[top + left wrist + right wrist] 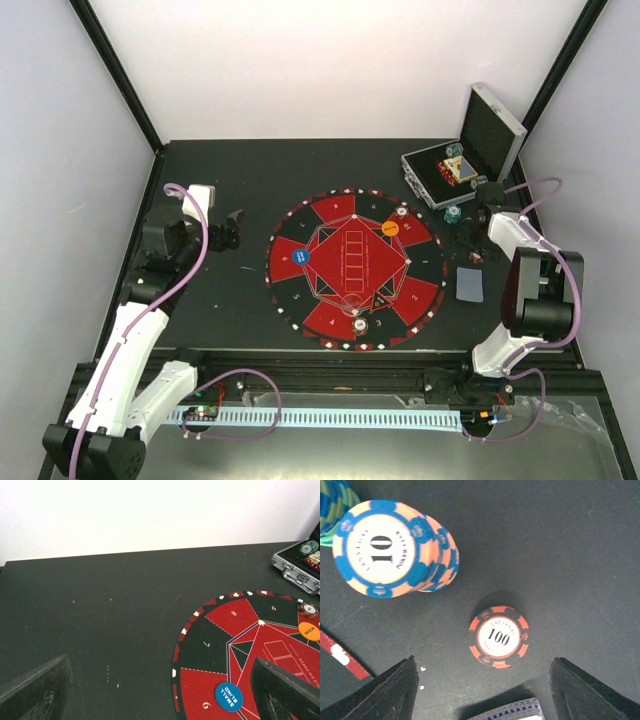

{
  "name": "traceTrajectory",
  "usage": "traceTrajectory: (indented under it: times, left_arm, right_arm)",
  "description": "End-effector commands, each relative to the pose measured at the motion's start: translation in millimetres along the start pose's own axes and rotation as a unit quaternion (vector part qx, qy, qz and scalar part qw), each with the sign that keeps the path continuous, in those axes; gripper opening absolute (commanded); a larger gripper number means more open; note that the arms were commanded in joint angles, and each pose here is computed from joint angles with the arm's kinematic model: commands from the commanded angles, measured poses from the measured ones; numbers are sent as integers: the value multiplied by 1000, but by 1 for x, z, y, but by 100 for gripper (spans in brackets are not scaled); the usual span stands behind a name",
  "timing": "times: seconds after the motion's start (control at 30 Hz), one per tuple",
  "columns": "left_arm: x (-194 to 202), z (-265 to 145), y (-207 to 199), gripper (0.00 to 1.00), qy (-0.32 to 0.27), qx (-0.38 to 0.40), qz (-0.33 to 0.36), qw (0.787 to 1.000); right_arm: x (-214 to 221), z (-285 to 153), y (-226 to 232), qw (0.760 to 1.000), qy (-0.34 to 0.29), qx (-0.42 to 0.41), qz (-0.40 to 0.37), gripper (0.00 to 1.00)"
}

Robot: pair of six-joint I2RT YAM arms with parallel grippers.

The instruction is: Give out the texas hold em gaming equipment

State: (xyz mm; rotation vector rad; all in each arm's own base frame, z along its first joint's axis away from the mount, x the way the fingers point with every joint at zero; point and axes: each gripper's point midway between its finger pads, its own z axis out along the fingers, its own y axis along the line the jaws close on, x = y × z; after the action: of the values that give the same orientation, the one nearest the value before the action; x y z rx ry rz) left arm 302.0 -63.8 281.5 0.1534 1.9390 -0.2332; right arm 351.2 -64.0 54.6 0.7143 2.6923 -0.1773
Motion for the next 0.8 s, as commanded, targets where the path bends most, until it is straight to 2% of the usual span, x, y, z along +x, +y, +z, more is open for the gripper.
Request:
traceTrajectory:
  times: [0.0,0.3,0.77]
  left_arm:
    - [0,2,-1,99,3,0,1,1000]
    - [1,3,-1,99,5,2,1,1000]
    - [1,3,-1,99,5,2,1,1000]
  right_arm:
    - [1,8,-9,1000,5,11,-8,73]
    - [18,25,-20,999,33,15,-10,69]
    - [18,41,-18,999,49,1,-11,66]
